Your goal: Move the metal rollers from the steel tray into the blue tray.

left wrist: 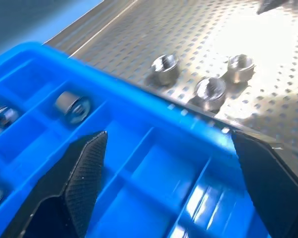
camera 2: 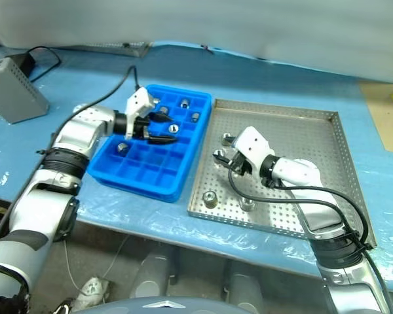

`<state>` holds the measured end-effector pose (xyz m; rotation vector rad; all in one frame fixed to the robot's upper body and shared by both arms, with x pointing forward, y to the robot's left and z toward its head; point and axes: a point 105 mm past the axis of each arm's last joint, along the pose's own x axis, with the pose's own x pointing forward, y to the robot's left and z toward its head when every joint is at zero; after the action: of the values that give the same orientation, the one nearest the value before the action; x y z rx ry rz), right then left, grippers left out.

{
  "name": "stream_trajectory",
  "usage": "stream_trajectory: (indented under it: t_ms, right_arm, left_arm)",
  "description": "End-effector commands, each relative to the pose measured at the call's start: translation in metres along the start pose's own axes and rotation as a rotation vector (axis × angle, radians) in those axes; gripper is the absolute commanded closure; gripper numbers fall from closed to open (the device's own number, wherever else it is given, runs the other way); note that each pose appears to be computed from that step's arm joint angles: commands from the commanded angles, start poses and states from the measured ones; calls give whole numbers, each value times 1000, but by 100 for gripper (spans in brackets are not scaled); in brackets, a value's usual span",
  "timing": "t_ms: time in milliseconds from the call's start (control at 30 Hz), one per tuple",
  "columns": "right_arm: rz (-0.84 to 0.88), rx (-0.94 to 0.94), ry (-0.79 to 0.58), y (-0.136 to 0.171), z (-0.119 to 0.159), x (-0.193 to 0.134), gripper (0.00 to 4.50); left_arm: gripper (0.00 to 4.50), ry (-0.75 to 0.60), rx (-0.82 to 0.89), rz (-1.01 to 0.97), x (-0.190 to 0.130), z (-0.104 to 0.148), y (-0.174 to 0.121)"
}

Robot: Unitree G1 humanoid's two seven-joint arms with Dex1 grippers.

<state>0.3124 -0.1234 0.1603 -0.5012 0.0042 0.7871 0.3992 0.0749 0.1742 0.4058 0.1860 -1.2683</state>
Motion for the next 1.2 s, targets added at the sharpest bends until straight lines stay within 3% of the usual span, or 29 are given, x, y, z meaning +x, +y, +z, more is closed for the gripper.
stream_trajectory:
  t_ms: [33,300,900,1200]
  right_arm:
    - [-76,-28,-24,-7,11,-15,178]
    - [-164,0,11,-2,4,-31,178]
    - [-248,19,37,-1,-1,-37,178]
    - [-252,23,36,-1,-4,-32,178]
  left_arm:
    - [23,0,54,-58,22,15,-4]
    - [23,54,88,-152,54,16,-17]
    - [23,179,59,-172,76,-14,-30]
    - [23,249,39,-84,83,-29,-26]
